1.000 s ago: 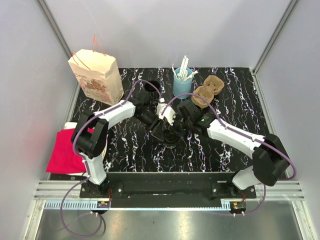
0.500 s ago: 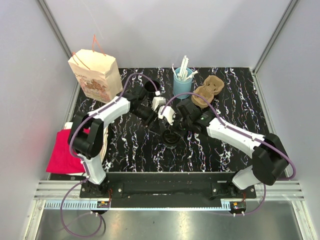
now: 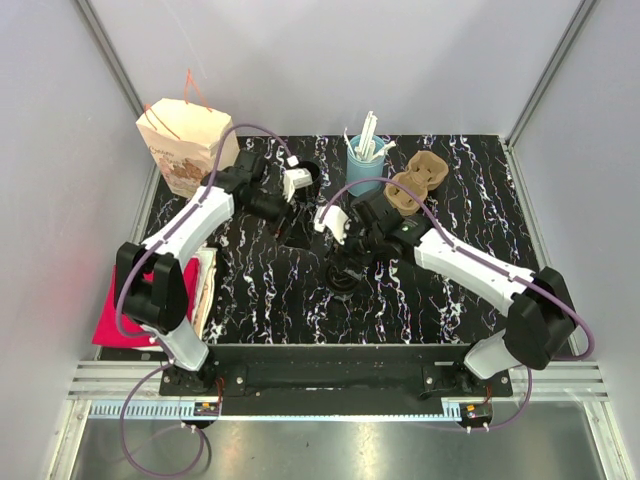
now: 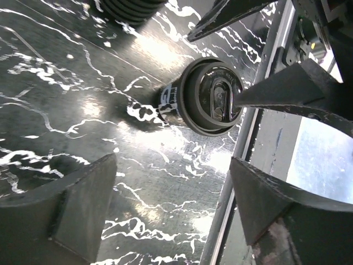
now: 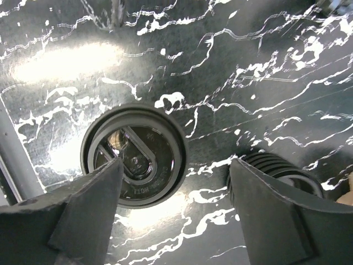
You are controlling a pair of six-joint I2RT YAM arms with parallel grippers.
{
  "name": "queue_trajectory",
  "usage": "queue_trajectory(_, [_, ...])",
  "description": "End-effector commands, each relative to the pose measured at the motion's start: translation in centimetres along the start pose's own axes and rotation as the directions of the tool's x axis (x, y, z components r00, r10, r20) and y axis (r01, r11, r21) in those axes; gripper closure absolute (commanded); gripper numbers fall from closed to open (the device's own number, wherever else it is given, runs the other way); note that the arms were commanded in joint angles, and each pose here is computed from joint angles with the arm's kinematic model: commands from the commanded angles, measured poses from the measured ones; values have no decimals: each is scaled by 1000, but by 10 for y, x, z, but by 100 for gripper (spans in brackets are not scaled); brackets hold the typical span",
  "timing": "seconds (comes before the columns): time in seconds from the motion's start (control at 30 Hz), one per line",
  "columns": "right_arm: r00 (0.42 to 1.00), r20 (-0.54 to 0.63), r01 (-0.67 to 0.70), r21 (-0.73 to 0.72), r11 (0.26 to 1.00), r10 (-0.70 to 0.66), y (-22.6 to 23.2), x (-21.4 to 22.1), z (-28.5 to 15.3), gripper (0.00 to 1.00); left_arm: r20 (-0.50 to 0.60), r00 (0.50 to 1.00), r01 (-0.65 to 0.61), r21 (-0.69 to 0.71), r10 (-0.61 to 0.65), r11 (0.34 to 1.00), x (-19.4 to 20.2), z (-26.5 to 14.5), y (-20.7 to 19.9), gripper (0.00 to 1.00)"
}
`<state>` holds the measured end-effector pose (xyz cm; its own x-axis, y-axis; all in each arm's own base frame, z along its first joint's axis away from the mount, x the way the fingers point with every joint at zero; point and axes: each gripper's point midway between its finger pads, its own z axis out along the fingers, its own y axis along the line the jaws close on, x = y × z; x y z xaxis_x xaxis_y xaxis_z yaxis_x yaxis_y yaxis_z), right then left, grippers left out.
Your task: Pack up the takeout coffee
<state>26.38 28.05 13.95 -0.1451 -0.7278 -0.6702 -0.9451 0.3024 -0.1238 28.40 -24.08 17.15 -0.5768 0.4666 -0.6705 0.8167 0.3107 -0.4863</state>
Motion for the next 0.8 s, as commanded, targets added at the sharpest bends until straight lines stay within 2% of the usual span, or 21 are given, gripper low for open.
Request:
queue_trajectory(0.0, [998, 62, 27, 28, 999, -29, -9, -31, -12, 12, 85, 992, -87, -52, 91, 995, -31, -32, -7, 9])
queue_trajectory(0.03, [997, 67, 27, 38, 999, -30, -10, -34, -14, 9, 95, 992, -82, -72, 88, 994, -33, -39, -3, 8])
queue_trajectory(0.07, [997, 73, 29, 48, 998, -33, -13, -37, -17, 8, 104, 990, -86, -87, 95, 993, -36, -44, -2, 1])
queue_trajectory(0.17, [994, 106, 28, 100, 995, -39, -24, -54, -30, 2, 129, 987, -77, -153, 97, 985, -42, -62, 5, 1])
queue_trajectory(0.27, [992, 119, 26, 123, 992, -41, -31, -63, -44, 0, 141, 985, -63, -218, 95, 974, -44, -79, 12, 1])
queue_trajectory(0.4, [993, 97, 69, 25, 997, -71, -10, -55, -56, 0, 154, 985, -33, -299, 83, 954, -38, -101, 22, 1])
queue_trajectory(0.5, [994, 58, 86, 34, 996, -88, -8, -41, -60, 0, 183, 981, -4, -339, 70, 941, -33, -121, 28, 1])
queue_trajectory(0.63, [995, 54, 88, 27, 996, -89, -1, -28, -65, 3, 222, 975, 79, -410, 15, 909, -26, -145, 43, 1])
queue_trajectory(0.77, [997, 70, 42, -19, 999, -41, 11, -25, -61, 14, 247, 969, 127, -441, -16, 889, -19, -152, 49, 1])
